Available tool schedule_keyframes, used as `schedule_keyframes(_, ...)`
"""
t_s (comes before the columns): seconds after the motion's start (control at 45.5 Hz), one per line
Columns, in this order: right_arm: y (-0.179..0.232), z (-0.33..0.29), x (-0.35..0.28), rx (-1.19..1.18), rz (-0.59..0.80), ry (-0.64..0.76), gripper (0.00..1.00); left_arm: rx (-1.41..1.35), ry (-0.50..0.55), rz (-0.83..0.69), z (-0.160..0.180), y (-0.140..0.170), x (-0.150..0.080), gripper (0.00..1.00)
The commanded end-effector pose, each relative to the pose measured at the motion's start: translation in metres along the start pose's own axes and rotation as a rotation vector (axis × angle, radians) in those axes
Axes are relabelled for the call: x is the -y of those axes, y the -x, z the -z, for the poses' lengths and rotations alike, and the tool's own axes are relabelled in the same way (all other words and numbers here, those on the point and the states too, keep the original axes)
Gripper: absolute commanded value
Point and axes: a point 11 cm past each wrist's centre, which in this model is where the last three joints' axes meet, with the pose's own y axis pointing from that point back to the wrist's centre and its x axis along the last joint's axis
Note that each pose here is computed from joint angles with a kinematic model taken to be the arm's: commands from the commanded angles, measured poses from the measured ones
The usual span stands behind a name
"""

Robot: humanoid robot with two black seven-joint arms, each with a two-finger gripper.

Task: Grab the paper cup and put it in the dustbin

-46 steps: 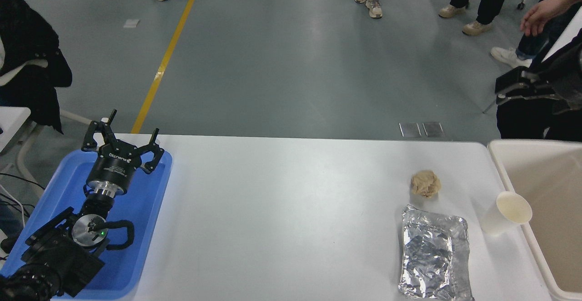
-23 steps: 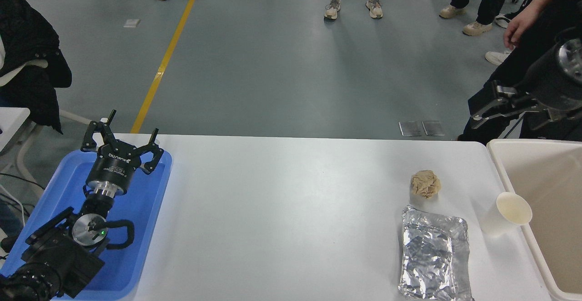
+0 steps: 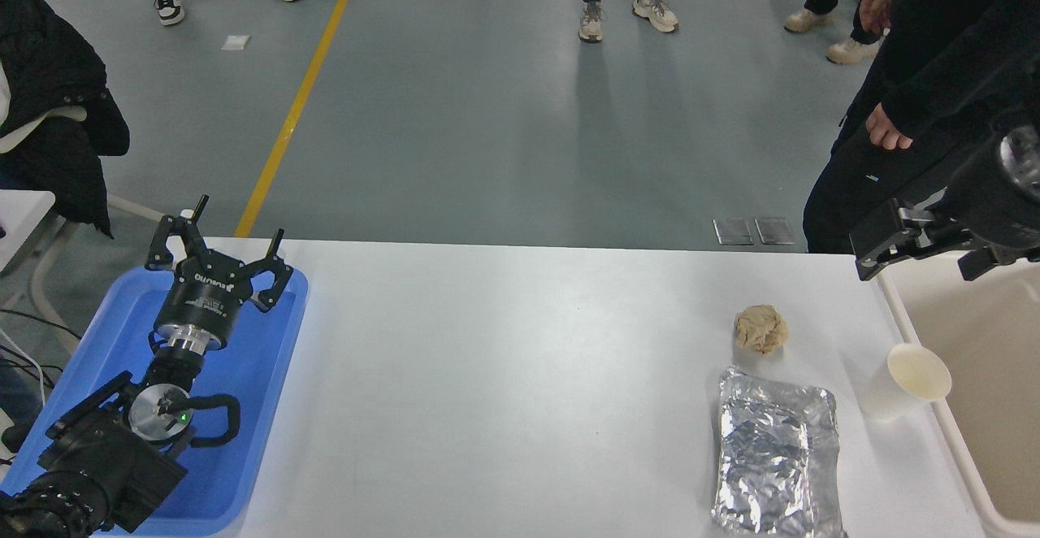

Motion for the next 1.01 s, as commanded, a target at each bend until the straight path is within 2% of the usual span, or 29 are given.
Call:
schedule_keyframes(0.0,0.009,-0.066,0.065,0.103,-0.059,0.129,1.0,0.0,0.0,0.0,0.0,0.0,0.0,1.0)
schedule_keyframes(0.198,0.022,-0.11,0.119,0.194,-0.119,0.215,1.0,0.0,0.0,0.0,0.0,0.0,0.0,1.0)
schedule_keyframes(0.418,0.049,-0.117,0.152,0.237,-0.11,0.213,1.0,0.0,0.0,0.0,0.0,0.0,0.0,1.0)
schedule_keyframes(0.659,0.069,-0.119,0.176,0.268,-0.147,0.217,1.0,0.0,0.0,0.0,0.0,0.0,0.0,1.0)
schedule_keyframes(0.989,0.067,-0.116,0.179,0.274,-0.169,0.212,1.0,0.0,0.0,0.0,0.0,0.0,0.0,1.0)
